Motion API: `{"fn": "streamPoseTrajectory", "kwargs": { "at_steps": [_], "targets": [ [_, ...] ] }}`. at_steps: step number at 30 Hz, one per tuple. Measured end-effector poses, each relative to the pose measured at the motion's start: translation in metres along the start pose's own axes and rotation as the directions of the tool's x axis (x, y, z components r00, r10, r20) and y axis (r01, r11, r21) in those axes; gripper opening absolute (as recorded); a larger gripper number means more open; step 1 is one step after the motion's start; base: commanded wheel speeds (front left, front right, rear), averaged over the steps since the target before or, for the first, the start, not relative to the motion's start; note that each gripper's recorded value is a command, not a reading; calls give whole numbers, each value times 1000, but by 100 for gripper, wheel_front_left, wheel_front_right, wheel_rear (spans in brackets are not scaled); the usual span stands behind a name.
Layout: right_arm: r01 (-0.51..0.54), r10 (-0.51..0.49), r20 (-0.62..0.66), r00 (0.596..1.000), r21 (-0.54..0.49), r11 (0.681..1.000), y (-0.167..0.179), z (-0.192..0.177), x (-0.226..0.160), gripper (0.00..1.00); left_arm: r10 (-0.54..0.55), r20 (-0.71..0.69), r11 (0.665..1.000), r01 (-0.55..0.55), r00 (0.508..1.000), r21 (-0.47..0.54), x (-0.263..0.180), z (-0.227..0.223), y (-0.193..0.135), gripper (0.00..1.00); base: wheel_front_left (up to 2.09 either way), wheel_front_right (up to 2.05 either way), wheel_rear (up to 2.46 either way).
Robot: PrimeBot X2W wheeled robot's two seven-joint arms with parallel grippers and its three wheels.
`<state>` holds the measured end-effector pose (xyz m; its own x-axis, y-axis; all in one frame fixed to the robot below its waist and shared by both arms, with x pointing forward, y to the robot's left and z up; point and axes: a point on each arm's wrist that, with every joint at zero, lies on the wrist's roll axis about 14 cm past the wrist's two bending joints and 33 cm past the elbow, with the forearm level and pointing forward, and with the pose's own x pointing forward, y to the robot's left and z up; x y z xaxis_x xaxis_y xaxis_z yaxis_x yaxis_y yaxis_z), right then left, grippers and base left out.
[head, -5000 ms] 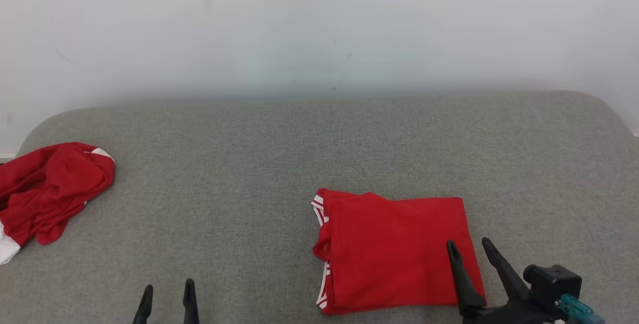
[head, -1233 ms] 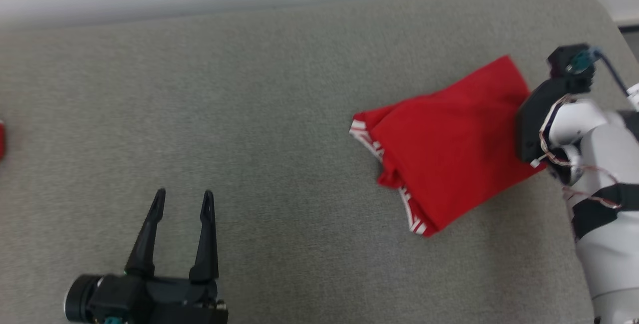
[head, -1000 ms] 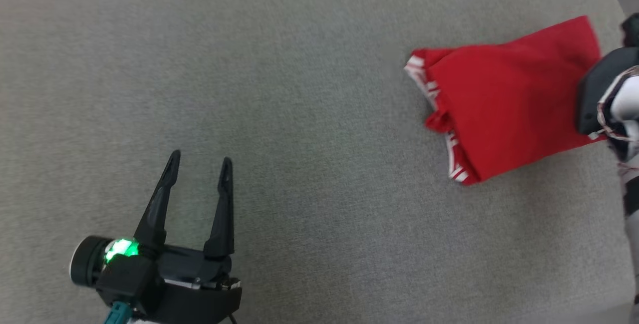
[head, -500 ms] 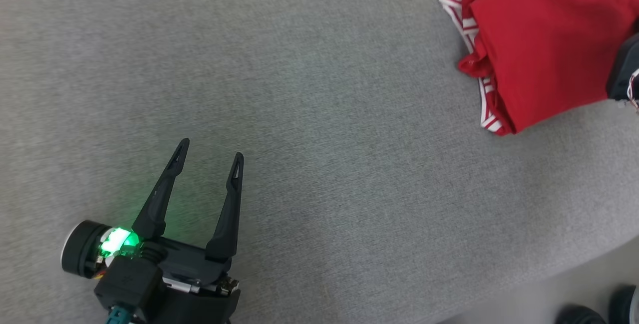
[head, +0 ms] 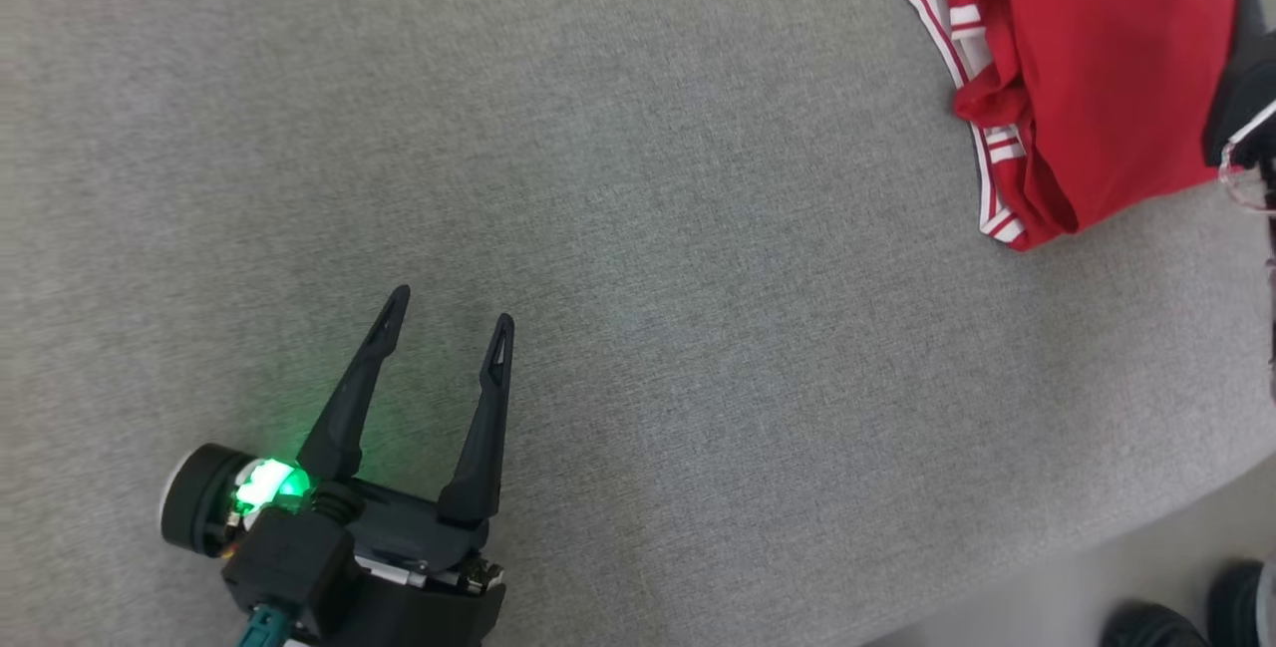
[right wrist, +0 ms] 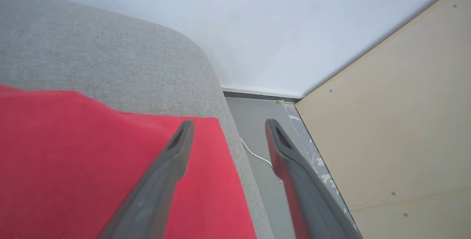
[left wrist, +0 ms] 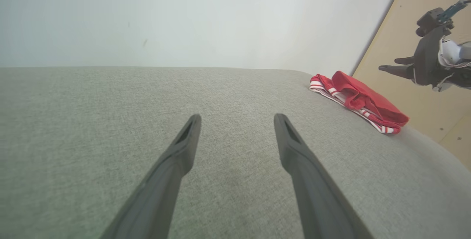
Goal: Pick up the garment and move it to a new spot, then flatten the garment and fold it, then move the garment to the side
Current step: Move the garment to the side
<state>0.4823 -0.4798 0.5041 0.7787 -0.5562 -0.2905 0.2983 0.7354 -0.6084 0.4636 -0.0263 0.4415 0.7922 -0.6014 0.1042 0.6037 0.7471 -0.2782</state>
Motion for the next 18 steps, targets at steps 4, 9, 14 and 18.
{"fn": "streamPoseTrajectory", "kwargs": {
  "at_steps": [4,9,14,18],
  "targets": [
    [-46,40,84,996,63,997,14,14,-5,100,31,3,999,-31,1000,14,-8,8,2,100,0,0,0],
    [-206,180,171,969,155,966,76,21,-29,100,111,-16,992,-110,994,54,-28,16,9,100,0,0,0],
    [-299,240,272,932,200,933,100,33,-56,100,178,10,980,-178,984,84,-44,35,14,100,0,0,0],
    [-367,270,359,893,239,899,112,39,-86,100,255,15,962,-255,967,96,-69,45,20,100,0,0,0]
  ]
}}
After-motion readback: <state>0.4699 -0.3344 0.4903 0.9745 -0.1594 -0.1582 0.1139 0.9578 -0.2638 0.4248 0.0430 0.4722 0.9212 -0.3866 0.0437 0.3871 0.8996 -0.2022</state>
